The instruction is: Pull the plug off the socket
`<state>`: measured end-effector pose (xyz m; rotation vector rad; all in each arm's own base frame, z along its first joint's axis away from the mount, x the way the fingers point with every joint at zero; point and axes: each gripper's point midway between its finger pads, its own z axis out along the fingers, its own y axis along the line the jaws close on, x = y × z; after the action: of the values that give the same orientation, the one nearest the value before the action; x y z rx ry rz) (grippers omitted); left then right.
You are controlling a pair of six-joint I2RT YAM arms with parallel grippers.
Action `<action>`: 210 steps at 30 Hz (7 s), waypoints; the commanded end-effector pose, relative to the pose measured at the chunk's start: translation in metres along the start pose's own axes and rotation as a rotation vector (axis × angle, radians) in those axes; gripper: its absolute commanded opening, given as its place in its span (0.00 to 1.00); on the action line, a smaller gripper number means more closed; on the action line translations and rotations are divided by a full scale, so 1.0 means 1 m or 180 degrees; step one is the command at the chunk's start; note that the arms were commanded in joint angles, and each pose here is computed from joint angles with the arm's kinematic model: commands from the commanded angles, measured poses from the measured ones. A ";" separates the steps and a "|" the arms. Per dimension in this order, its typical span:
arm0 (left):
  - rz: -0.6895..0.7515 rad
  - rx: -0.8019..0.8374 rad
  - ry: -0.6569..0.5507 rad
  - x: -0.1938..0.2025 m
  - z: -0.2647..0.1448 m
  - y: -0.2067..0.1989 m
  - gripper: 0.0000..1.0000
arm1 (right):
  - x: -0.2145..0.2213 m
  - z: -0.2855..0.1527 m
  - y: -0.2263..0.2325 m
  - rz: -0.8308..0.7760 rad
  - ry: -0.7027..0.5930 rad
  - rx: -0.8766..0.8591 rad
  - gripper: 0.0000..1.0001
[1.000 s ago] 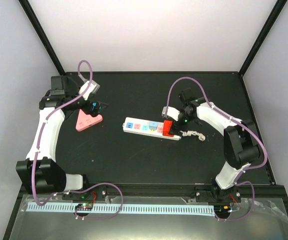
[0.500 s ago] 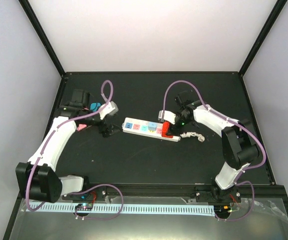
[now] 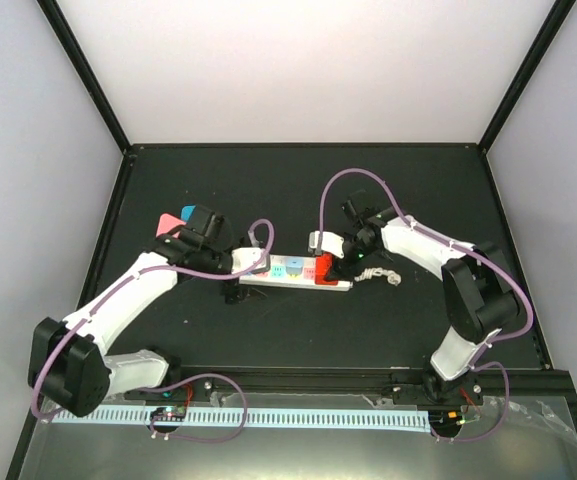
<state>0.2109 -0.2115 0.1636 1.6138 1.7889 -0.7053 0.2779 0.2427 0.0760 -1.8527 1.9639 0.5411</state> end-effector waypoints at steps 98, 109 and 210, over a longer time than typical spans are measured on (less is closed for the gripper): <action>-0.0036 -0.0658 0.0215 0.007 -0.010 0.037 0.01 | 0.019 0.043 0.024 0.0258 0.0292 -0.0172 0.41; -0.0168 -0.1132 0.0987 0.064 -0.060 0.027 0.02 | 0.012 0.038 0.020 0.0266 0.0220 -0.0107 0.60; -0.0950 -0.1116 0.1126 0.026 -0.101 0.119 0.99 | -0.068 -0.056 -0.001 0.0498 -0.0815 0.0109 1.00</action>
<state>0.3233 -0.0740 0.1679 1.3414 2.4487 -0.0198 0.2741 0.2724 0.1151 -1.6578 1.9884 0.6429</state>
